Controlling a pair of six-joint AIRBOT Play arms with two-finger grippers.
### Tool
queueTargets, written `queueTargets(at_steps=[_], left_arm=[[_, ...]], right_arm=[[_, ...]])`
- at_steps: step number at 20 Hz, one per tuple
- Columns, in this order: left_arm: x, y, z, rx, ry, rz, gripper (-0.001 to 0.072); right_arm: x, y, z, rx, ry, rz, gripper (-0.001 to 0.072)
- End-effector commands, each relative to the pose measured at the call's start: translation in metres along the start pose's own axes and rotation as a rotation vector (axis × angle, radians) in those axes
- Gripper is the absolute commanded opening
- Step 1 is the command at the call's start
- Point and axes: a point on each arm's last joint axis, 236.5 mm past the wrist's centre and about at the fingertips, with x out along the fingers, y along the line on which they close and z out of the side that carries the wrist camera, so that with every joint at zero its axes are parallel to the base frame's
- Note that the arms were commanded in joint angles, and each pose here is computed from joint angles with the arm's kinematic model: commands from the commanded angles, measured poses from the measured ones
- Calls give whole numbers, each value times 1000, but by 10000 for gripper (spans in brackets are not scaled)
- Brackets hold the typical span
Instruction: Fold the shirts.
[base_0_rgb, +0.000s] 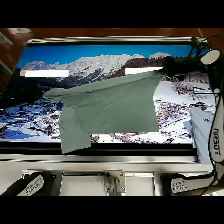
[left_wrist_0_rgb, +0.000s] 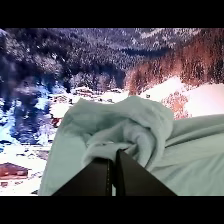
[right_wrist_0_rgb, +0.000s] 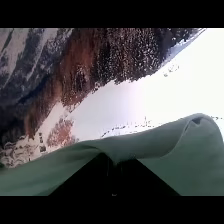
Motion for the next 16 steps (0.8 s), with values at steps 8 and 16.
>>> queueTargets(at_steps=[8, 16], left_arm=[[59, 33, -42, -173, 254, -48, 681], [16, 104, -115, -329, 544, 120, 663]], right_arm=[[26, -39, -18, 22, 148, 6, 663], [-35, -138, -141, 53, 647, -199, 661]])
